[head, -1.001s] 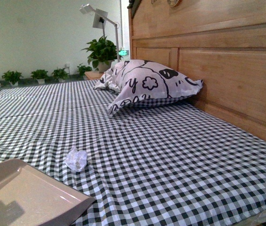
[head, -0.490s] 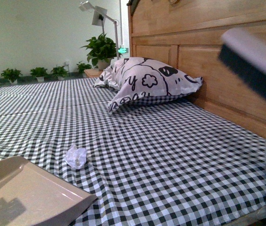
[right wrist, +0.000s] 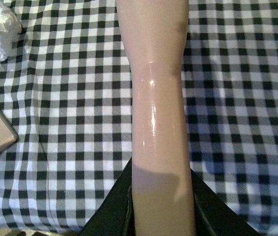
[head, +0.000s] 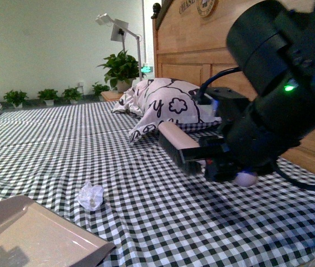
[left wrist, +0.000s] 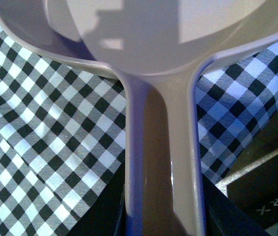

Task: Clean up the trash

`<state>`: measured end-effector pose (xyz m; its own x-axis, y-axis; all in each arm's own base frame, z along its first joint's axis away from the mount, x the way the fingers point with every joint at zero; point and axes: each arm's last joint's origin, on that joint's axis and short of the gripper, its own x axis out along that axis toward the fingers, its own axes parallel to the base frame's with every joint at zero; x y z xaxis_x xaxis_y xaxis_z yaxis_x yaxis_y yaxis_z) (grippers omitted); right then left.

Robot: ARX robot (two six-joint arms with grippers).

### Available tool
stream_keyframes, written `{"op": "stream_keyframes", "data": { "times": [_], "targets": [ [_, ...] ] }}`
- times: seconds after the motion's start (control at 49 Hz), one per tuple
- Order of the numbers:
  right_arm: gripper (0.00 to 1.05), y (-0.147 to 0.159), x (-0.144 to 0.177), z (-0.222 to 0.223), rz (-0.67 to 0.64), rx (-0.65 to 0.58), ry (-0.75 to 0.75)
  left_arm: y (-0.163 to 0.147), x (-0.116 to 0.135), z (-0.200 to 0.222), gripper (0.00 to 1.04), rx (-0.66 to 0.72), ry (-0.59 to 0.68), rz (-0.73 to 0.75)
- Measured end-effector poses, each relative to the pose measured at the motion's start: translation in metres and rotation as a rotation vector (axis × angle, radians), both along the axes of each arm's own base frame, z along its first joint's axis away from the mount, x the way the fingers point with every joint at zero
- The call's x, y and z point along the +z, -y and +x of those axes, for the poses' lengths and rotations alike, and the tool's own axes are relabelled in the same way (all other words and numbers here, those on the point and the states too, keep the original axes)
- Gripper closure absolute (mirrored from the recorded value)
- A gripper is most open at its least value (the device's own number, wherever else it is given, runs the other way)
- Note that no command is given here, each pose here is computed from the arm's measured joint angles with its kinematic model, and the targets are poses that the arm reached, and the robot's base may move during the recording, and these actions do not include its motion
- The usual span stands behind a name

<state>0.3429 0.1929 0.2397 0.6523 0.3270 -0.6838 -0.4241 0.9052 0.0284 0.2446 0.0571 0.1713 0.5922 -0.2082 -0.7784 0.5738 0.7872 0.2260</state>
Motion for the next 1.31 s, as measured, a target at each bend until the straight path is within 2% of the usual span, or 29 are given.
{"op": "stream_keyframes", "data": {
  "times": [0.429,0.756,1.083,1.205,1.307],
  "targets": [
    [0.85,-0.053,-0.031,0.033,-0.044,0.03,-0.031,0.0,0.0,0.0,0.79,-0.001,0.0,0.001],
    [0.85,-0.068,-0.059,0.03,-0.052,0.107,-0.117,0.0,0.0,0.0,0.79,-0.001,0.0,0.001],
    [0.85,-0.09,-0.066,0.0,0.07,0.355,-0.266,0.0,0.0,0.0,0.79,-0.001,0.0,0.001],
    [0.85,-0.092,-0.055,-0.022,0.155,0.518,-0.371,0.0,0.0,0.0,0.79,-0.001,0.0,0.001],
    [0.85,-0.089,-0.042,-0.033,0.207,0.598,-0.382,0.0,0.0,0.0,0.79,-0.001,0.0,0.001]
  ]
}}
